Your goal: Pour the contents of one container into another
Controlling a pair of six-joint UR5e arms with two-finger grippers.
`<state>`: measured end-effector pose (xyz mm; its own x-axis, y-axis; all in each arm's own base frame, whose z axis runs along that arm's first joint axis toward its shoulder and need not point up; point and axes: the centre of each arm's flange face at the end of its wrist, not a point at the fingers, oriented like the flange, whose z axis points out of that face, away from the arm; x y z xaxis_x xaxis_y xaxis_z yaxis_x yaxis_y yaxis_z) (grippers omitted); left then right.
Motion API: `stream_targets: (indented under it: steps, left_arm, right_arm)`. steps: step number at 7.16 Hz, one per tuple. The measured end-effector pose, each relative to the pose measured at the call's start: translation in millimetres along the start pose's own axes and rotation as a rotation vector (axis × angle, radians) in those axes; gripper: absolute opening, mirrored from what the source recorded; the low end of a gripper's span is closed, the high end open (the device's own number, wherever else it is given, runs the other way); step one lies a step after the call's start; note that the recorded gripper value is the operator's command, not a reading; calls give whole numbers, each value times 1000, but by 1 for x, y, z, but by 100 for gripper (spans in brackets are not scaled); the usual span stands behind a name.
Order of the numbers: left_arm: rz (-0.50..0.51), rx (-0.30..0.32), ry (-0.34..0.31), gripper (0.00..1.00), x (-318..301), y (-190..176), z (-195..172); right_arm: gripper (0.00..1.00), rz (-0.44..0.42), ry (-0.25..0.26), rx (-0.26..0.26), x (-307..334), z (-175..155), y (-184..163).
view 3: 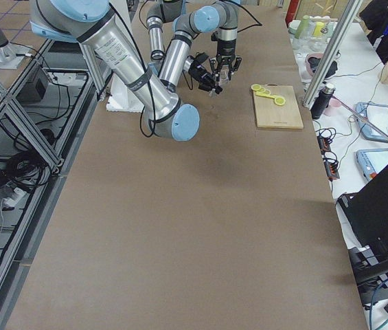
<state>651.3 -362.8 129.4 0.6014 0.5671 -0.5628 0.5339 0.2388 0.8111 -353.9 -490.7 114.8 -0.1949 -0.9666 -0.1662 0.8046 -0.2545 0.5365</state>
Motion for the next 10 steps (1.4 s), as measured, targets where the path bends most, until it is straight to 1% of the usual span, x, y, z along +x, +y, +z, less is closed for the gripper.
stream_targets:
  steps: [2,6,10]
  left_arm:
    - [0,0,0,0,0,0,0]
    - [-1,1,0,0,-1,0,-1]
    - [-1,1,1,0,-1,0,-1]
  right_arm:
    - [0,-31,-22,-40,0,1,-7]
    - [0,-43,-58,-91,18,2,-25]
    - [0,-99,-100,-169,28,1,-35]
